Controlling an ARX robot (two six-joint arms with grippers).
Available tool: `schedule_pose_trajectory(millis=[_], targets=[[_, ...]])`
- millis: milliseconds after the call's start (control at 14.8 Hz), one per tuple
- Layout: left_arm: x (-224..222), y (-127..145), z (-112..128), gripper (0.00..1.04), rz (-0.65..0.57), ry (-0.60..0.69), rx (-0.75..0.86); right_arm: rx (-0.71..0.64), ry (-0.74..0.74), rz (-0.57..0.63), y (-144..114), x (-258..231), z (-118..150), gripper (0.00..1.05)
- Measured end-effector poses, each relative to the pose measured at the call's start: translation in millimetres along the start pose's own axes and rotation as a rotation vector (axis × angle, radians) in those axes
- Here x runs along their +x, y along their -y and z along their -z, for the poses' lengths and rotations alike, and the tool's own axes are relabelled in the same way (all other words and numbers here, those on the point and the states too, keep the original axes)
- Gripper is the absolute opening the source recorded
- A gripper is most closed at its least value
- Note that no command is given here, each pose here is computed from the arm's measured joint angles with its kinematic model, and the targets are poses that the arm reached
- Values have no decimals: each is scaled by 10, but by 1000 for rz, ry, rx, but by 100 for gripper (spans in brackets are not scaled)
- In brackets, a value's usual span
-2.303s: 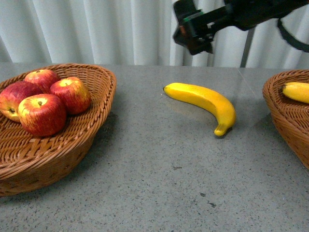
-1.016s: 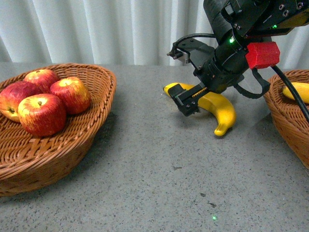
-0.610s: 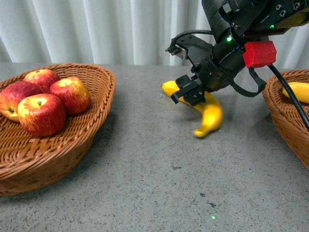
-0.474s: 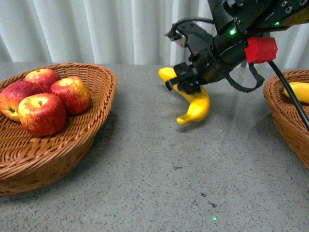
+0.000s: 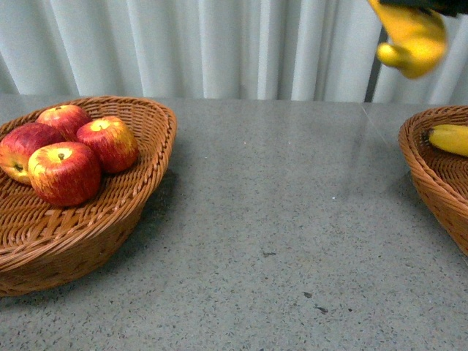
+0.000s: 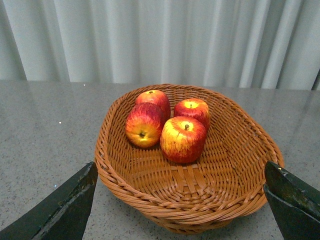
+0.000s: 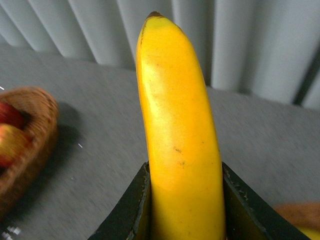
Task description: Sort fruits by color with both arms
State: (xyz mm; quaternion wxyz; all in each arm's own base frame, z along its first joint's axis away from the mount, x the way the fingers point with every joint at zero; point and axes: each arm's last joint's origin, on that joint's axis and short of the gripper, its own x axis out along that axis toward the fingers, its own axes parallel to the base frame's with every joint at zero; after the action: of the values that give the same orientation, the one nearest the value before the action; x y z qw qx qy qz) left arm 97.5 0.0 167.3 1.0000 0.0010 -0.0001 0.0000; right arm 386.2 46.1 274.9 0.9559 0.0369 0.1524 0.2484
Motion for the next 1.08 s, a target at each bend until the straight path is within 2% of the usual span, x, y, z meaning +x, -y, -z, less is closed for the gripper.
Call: schedule_pose_trajectory(millis=[68, 135, 406, 610, 745, 881, 1084], targets=[[0, 0, 0, 98, 0, 0, 0, -95, -106, 182, 357, -602, 461, 32], [0, 0, 0, 98, 0, 0, 0, -139, -139, 233, 428, -757, 540, 32], [0, 0, 0, 98, 0, 0, 0, -249, -256, 270, 529, -956, 833, 31], [0, 0, 0, 98, 0, 0, 0, -295, -273, 278, 522, -959, 883, 36], [0, 0, 0, 98, 0, 0, 0, -333, -276, 265, 480, -976, 865, 51], [0, 0, 0, 98, 0, 0, 0, -379, -214, 261, 374, -1025, 727, 75], [0, 0, 0, 98, 0, 0, 0, -381, -109, 208, 199, -1100, 539, 100]])
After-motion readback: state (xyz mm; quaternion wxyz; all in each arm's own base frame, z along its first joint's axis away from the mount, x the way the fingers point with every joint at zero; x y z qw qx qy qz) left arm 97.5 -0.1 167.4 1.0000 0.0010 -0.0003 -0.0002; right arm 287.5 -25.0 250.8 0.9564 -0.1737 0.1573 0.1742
